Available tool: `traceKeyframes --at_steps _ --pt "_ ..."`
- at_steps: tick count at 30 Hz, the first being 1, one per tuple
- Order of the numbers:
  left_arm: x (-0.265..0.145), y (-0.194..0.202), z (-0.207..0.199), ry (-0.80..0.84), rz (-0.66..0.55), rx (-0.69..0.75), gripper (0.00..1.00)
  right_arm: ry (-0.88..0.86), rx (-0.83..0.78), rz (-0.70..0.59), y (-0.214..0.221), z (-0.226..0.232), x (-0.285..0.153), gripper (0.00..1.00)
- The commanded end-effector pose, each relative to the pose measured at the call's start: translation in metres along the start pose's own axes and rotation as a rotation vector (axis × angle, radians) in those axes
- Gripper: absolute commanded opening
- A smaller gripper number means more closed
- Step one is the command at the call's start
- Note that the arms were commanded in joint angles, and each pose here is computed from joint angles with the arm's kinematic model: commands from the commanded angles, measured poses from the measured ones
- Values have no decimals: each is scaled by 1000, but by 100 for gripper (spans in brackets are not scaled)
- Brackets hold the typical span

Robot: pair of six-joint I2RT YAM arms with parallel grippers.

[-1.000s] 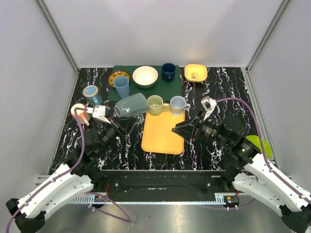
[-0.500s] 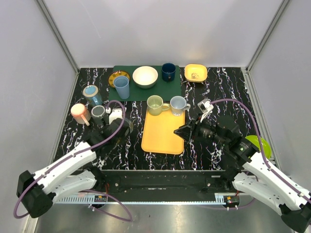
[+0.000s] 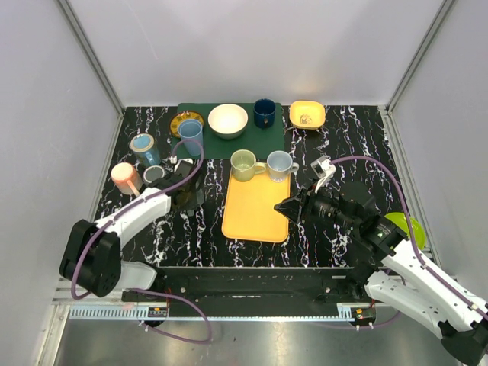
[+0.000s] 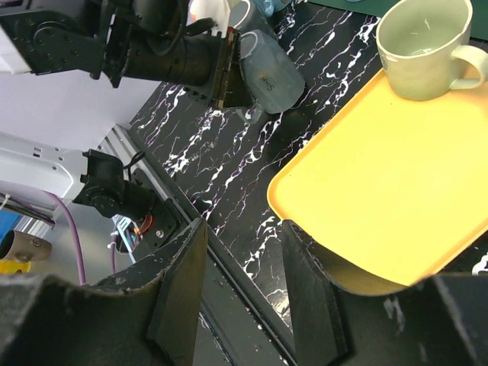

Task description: Turn the mug right side up

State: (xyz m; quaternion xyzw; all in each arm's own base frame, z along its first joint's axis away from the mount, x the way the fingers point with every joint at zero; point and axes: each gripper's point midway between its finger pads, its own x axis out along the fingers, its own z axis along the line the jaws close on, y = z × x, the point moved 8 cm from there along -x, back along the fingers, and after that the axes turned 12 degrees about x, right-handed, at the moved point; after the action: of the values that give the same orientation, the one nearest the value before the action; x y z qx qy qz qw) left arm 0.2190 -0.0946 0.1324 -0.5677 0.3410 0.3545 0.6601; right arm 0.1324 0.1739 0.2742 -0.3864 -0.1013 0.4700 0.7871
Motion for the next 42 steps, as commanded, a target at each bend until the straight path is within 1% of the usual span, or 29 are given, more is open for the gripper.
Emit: traceKeyframes --at_steps 1,7,8,9,10,11,12,14,15,17,18,20,21,22,23,24,25,26,27,30,31,32,33,34,35,38,42 --pt "8 -40 -10 80 -115 -27 0 1 -39 -28 -7 4 -1 50" --pt "31 -34 -10 74 -50 -46 0 31 -56 -23 -6 0 -3 50" --pt "32 -34 -10 71 -47 -49 3 38 -61 -26 -7 0 -3 50" --pt "31 -34 -9 65 -49 -53 9 48 -59 -19 -6 -1 -3 50" --pt "29 -34 -8 61 -48 -51 19 52 -64 -20 -7 -1 -3 51" --pt "27 -36 -7 57 -55 -54 38 63 -66 -25 -8 -2 -3 51" --pt "21 -38 -5 55 -74 -59 44 73 -66 -25 -8 -3 -4 52" --pt "13 -38 -1 39 -91 -65 51 88 -70 -31 -10 -3 -3 53" --pt "3 -41 2 43 -124 -74 57 95 -70 -29 -11 -4 -2 53" --pt "-7 -42 6 35 -141 -79 63 113 -70 -30 -13 -5 1 53" --pt "-18 -44 9 41 -173 -88 67 124 -69 -31 -14 -5 1 54" --pt "-33 -46 12 49 -203 -95 69 178 -76 -42 -19 -9 7 54" --pt "-46 -47 15 60 -243 -107 70 232 -70 -45 -21 -14 8 54" --pt "-54 -48 17 70 -268 -117 74 285 -70 -54 -27 -17 13 54" --pt "-61 -48 17 85 -290 -125 75 420 -78 -129 -35 -30 13 54" --pt "-75 -48 20 107 -340 -139 76 490 -83 -157 -39 -37 15 54" --pt "-82 -48 18 138 -367 -159 78 596 -105 -196 -43 -51 21 55" --pt "-94 -48 18 174 -419 -170 79 631 -152 -200 -45 -57 23 57" --pt "-97 -46 16 201 -442 -176 79 640 -185 -230 -51 -59 30 57" --pt "-109 -40 6 287 -487 -164 78 772 -317 -164 -58 -80 47 61" --pt "-109 -37 2 307 -487 -152 77 814 -351 -123 -61 -88 59 61" --pt "-113 -34 -2 334 -493 -138 77 838 -389 -63 -60 -94 62 62" --pt "-110 -31 -5 351 -495 -129 77 859 -393 -42 -66 -101 65 62" --pt "-110 -28 -8 377 -494 -117 76 867 -417 16 -68 -110 76 63" --pt "-112 -25 -9 396 -507 -110 76 880 -439 75 -67 -115 77 63" --pt "-114 -17 -13 459 -539 -96 76 924 -464 170 -74 -131 85 63" --pt "-116 -11 -12 492 -569 -67 75 901 -441 228 -87 -147 87 63"
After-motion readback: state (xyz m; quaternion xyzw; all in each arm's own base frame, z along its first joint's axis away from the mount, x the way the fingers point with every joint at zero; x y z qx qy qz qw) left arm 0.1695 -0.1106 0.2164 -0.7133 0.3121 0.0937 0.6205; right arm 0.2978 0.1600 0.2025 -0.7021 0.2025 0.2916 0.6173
